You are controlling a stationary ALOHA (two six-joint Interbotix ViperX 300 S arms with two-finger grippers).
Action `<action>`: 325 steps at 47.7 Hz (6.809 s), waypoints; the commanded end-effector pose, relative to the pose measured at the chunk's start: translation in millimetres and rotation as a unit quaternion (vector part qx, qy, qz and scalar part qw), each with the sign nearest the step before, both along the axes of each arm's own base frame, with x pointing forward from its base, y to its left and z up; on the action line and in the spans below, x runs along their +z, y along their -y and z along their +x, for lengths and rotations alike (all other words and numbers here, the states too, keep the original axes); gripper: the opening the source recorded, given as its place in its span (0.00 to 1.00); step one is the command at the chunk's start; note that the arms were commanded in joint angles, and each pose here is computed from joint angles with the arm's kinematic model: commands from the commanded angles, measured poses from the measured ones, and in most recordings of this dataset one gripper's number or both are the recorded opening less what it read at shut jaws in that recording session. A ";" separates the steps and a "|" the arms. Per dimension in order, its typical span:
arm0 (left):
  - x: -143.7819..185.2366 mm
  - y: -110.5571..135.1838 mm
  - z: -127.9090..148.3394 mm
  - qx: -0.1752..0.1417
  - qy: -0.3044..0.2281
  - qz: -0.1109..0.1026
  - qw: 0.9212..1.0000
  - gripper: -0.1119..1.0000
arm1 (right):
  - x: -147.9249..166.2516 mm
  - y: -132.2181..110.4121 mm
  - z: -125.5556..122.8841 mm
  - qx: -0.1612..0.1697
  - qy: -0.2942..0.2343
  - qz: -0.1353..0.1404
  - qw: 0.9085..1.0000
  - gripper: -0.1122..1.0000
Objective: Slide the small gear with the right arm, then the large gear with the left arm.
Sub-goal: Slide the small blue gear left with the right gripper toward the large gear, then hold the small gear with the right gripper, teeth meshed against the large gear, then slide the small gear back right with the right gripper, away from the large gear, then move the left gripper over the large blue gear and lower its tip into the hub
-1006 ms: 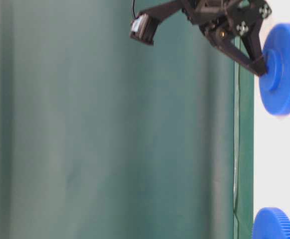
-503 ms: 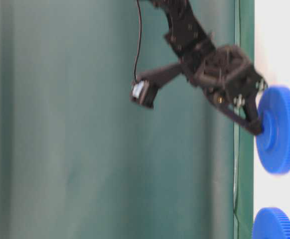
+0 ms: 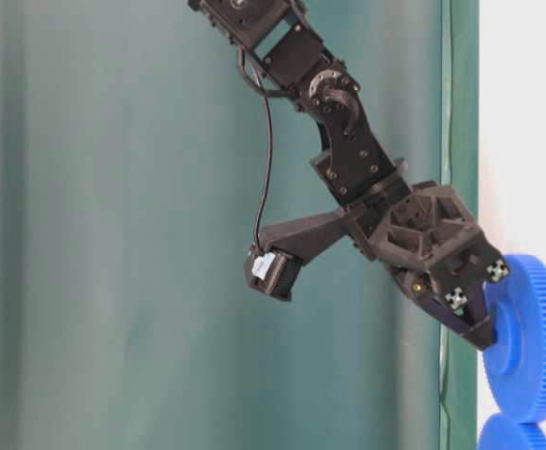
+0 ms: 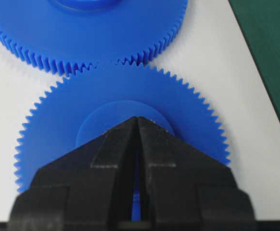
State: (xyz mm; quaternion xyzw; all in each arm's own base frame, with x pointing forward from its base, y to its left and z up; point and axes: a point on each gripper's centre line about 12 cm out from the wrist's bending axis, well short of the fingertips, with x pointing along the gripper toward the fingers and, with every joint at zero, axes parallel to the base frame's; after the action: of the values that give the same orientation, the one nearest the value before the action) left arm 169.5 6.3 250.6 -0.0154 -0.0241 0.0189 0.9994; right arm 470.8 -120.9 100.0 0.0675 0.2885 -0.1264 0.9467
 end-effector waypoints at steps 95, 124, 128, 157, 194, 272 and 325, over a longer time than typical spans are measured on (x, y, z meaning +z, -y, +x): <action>-8.9 -5.0 3.8 0.014 -0.046 -0.008 0.999 0.10 | 22.4 -12.0 -2.9 0.023 0.011 -0.016 1.000 0.56; -7.0 -5.3 4.1 0.015 -0.044 -0.008 0.999 0.10 | 9.7 -17.5 -29.7 0.021 -0.025 -0.007 0.999 0.56; -6.5 -5.0 4.4 0.014 -0.043 -0.008 0.999 0.10 | 9.8 -20.5 -39.2 0.022 -0.029 -0.006 0.999 0.56; -5.4 -6.0 15.4 0.015 -0.058 -0.008 0.998 0.10 | 3.0 -19.5 -110.5 -0.021 -0.055 0.030 0.998 0.56; -4.4 -7.2 37.9 0.015 -0.079 -0.009 0.997 0.10 | 0.1 -42.7 -233.8 -0.105 -0.059 0.110 0.987 0.56; -12.1 -7.7 36.7 0.016 -0.098 -0.011 0.995 0.10 | 78.0 -15.2 -228.5 -0.122 0.048 0.058 0.990 0.56; -72.4 -65.6 0.2 0.186 -0.262 -0.116 0.940 0.10 | 78.4 -21.1 -226.8 -0.106 0.076 0.052 0.990 0.56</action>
State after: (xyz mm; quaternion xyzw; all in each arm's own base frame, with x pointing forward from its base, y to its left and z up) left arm 168.0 67.8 174.4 -0.1223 0.2479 0.2025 0.9395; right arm 237.7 -99.2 172.2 0.1605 0.2268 -0.2106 0.9373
